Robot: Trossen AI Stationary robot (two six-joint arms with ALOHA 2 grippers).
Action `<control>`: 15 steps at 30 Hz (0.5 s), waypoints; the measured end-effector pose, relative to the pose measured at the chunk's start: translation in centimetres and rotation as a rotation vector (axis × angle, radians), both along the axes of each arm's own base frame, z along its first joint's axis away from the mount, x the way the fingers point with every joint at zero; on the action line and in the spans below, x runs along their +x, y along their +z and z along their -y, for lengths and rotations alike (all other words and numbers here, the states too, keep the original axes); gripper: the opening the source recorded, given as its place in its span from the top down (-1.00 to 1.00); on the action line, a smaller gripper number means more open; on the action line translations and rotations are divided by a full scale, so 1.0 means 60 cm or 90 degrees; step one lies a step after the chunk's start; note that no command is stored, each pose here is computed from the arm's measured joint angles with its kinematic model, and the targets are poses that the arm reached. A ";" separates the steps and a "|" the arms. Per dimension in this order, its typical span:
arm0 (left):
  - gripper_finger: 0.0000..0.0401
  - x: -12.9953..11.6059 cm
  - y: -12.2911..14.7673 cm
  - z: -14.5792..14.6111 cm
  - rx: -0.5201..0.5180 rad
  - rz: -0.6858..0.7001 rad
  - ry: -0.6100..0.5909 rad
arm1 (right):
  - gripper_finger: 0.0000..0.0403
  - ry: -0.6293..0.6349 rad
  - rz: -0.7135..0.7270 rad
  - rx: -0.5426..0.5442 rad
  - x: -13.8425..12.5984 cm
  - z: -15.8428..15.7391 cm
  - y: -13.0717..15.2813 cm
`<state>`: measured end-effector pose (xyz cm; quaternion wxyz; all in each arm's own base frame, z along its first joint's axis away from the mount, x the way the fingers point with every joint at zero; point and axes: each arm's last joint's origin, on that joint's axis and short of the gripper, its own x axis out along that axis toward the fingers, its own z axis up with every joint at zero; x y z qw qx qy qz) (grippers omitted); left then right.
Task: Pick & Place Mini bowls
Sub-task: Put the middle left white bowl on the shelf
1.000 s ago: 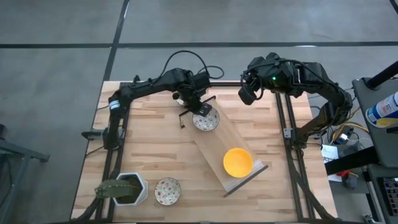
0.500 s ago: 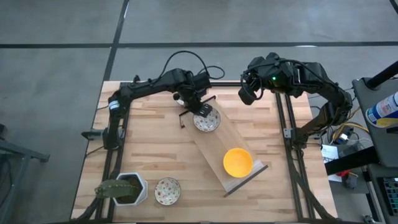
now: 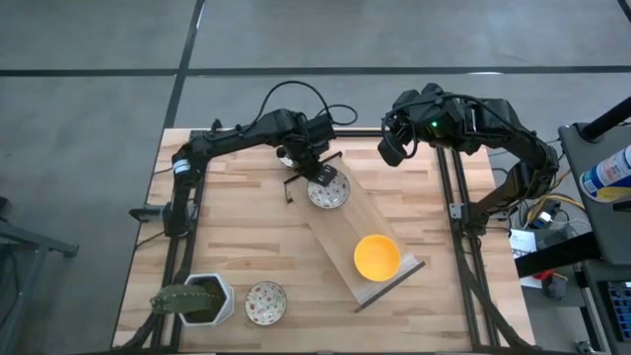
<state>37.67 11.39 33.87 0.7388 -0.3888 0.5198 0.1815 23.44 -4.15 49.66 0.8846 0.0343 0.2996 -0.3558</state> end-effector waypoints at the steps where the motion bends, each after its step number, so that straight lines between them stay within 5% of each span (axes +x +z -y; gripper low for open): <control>1: 0.96 0.000 0.000 0.001 0.000 0.000 -0.001 | 0.71 0.000 0.000 0.000 0.000 0.000 0.000; 15: 0.72 0.003 -0.006 0.001 -0.002 0.004 -0.002 | 0.72 0.000 0.000 -0.001 0.000 0.000 0.000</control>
